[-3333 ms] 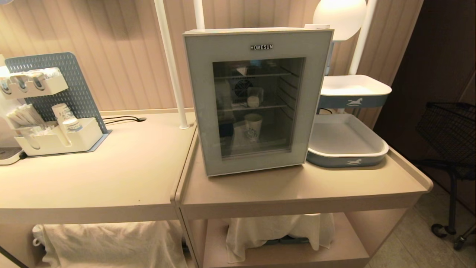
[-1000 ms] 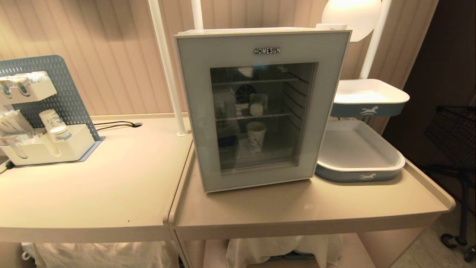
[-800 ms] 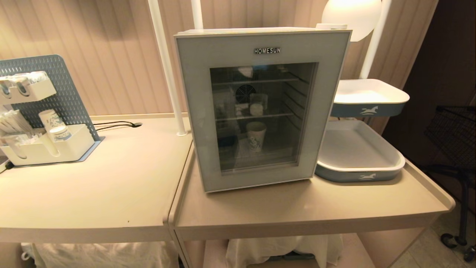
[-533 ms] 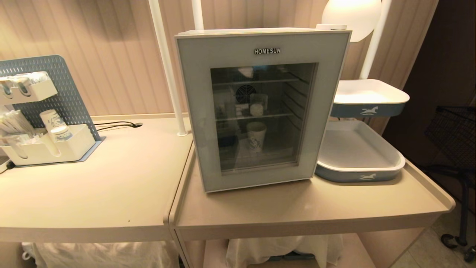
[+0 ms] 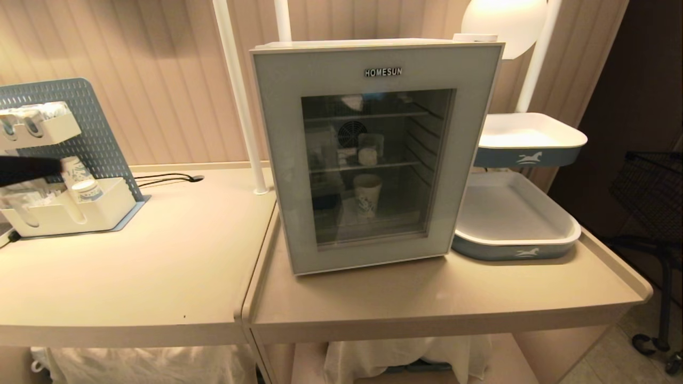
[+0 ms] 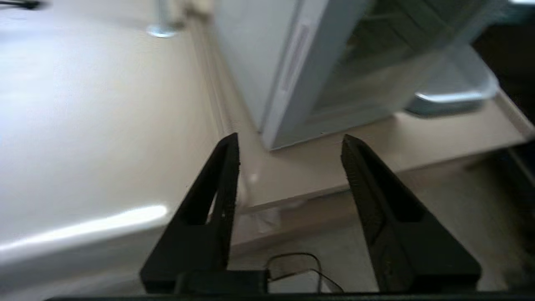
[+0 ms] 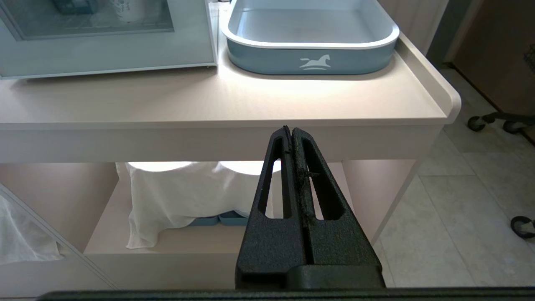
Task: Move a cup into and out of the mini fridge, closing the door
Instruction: Open the freezer door
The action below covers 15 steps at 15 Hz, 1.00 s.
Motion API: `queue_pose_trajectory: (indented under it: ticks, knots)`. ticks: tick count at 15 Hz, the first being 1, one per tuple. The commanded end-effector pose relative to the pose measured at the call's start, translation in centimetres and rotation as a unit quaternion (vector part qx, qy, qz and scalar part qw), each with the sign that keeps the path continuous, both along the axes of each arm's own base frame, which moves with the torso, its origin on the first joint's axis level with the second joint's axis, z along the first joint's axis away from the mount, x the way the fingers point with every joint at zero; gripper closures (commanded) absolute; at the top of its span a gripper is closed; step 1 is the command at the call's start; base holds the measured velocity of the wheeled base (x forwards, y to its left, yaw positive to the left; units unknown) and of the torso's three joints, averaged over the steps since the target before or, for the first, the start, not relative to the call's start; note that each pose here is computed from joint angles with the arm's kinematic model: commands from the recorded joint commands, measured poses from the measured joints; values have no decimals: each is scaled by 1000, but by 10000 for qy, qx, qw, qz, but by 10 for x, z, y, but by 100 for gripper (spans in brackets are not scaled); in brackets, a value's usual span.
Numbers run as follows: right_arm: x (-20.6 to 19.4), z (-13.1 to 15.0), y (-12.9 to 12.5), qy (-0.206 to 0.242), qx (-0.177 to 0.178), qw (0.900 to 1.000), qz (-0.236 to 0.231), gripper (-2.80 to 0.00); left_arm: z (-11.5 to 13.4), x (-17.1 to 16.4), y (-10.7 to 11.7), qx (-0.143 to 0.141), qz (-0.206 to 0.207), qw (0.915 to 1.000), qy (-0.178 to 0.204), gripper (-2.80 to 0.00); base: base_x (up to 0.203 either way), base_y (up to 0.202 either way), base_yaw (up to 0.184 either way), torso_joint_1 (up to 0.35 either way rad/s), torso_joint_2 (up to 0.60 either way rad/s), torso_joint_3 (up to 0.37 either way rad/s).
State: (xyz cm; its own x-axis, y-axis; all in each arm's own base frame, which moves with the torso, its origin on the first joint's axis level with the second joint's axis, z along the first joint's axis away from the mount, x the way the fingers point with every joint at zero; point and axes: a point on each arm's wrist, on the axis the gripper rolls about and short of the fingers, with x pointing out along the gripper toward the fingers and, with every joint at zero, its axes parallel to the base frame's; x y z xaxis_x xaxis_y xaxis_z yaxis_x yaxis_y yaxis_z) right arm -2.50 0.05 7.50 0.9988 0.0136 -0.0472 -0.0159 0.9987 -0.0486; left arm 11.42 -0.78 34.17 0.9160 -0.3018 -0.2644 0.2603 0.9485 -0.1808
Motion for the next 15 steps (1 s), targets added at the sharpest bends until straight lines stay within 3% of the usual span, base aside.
queue_pose_trajectory:
  ticks: [1,3,6,7,10,13,15]
  knots:
    - [0,0,0,9,-5,10000,7,0,-27,88,4,-590,-1452,9853,685,-280,0,0,0,0,0,0]
    - [0,0,0,9,2,10000,1,0,-42,141,23,-904,-2337,9677,269,-280,0,0,0,0,0,0]
    - [0,0,0,9,6,10000,-3,0,-72,205,43,-732,-3011,9488,-604,-280,0,0,0,0,0,0]
    - [0,0,0,9,9,10000,-7,0,-83,219,42,-726,-3204,9417,-720,-280,0,0,0,0,0,0]
    - [0,0,0,10,24,10000,-16,0,-103,242,14,-968,-3890,9145,-546,-280,0,0,0,0,0,0]
    - [0,0,0,2,24,10000,-23,0,-110,249,-7,-978,-4198,9006,-549,-280,0,0,0,0,0,0]
    - [0,0,0,2,16,10000,-21,0,-118,252,-13,-1006,-4255,8982,-464,-280,0,0,0,0,0,0]
